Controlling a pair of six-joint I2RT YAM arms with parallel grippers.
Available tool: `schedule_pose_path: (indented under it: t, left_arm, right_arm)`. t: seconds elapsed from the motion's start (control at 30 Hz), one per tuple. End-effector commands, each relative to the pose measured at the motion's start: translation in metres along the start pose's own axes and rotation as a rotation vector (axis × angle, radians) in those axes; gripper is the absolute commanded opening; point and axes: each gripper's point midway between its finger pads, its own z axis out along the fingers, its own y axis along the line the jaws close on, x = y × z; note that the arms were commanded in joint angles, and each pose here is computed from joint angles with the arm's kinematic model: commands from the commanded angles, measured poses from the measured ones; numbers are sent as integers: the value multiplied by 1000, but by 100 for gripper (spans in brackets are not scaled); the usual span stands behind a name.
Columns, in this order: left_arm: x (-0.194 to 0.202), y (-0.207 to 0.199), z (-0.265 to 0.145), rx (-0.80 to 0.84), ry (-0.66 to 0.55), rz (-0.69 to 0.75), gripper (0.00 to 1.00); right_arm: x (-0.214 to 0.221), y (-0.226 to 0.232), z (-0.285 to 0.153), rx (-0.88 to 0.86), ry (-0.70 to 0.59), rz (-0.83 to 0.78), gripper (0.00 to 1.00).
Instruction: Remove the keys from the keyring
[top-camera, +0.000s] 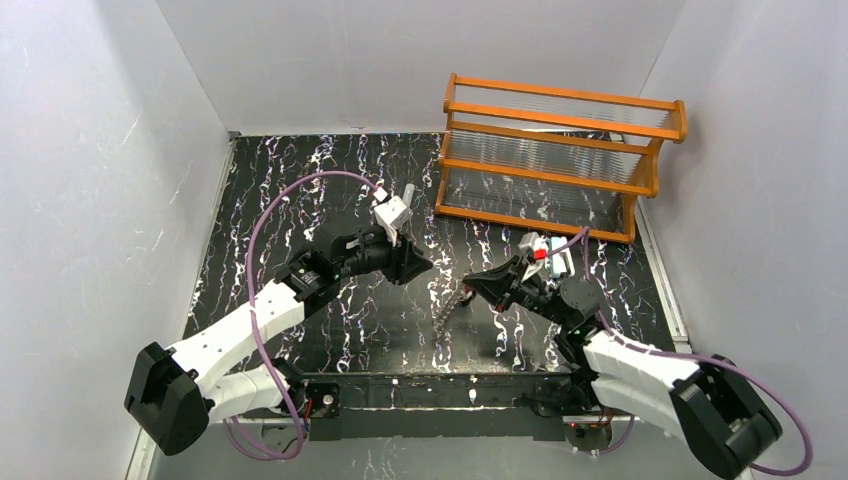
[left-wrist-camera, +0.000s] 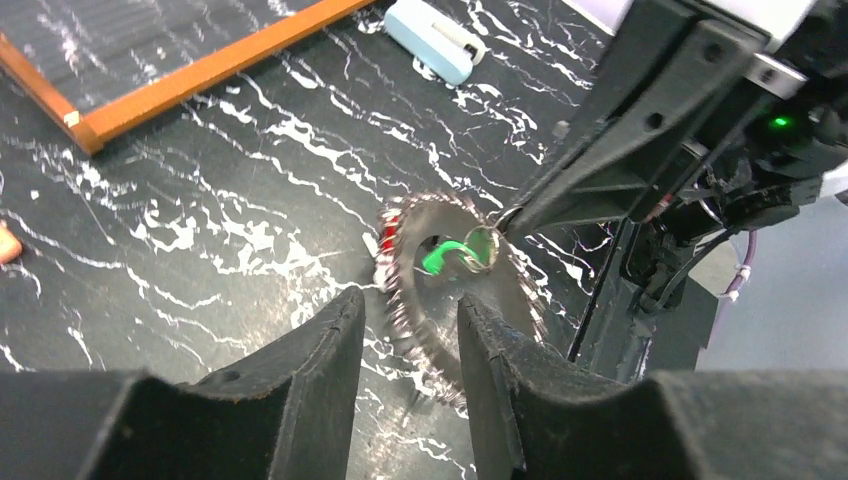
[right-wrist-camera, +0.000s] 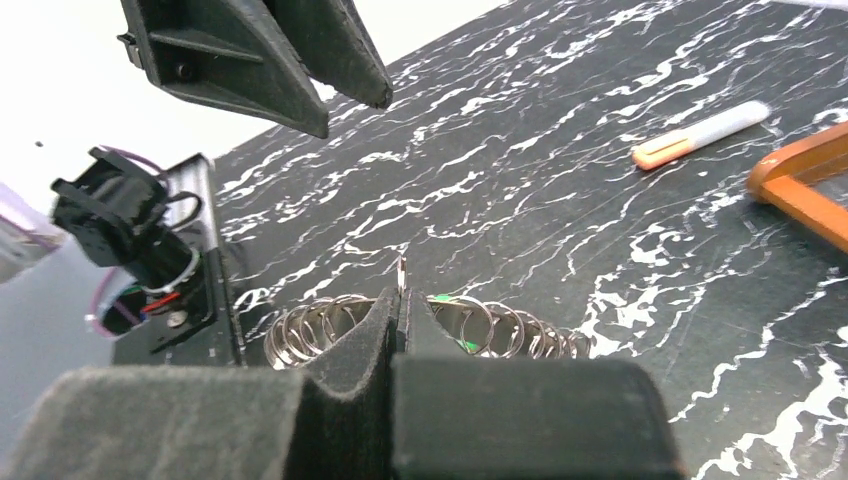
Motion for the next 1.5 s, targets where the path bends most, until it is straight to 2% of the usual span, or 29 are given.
schedule_pose_path:
  t: [0.0,0.17,0.5,0.8,1.1,1.47]
  left_arm:
    - [-14,-18,-4,102,-87,123,38]
    - [-10,-30,-6,180,-117,160,39]
    - [0,-42,-10,257,-112,170,38]
    - [2,-57,-15,333,-114,152,38]
    - [7,-56,-7,346,-94,145,38]
    - [28,-51,8,369,4,127,32]
  right_arm:
    - [-41,42,2,-299,-89,1,1]
    - [-42,54,7,-427,-58,-14,1]
    - [-38,54,21,-544,63,-107,1]
    - [-32,42,31,-521,145,-172,1]
    - [-32,41,36,-504,174,-219,1]
    - [-28,45,41,-483,211,-277,1]
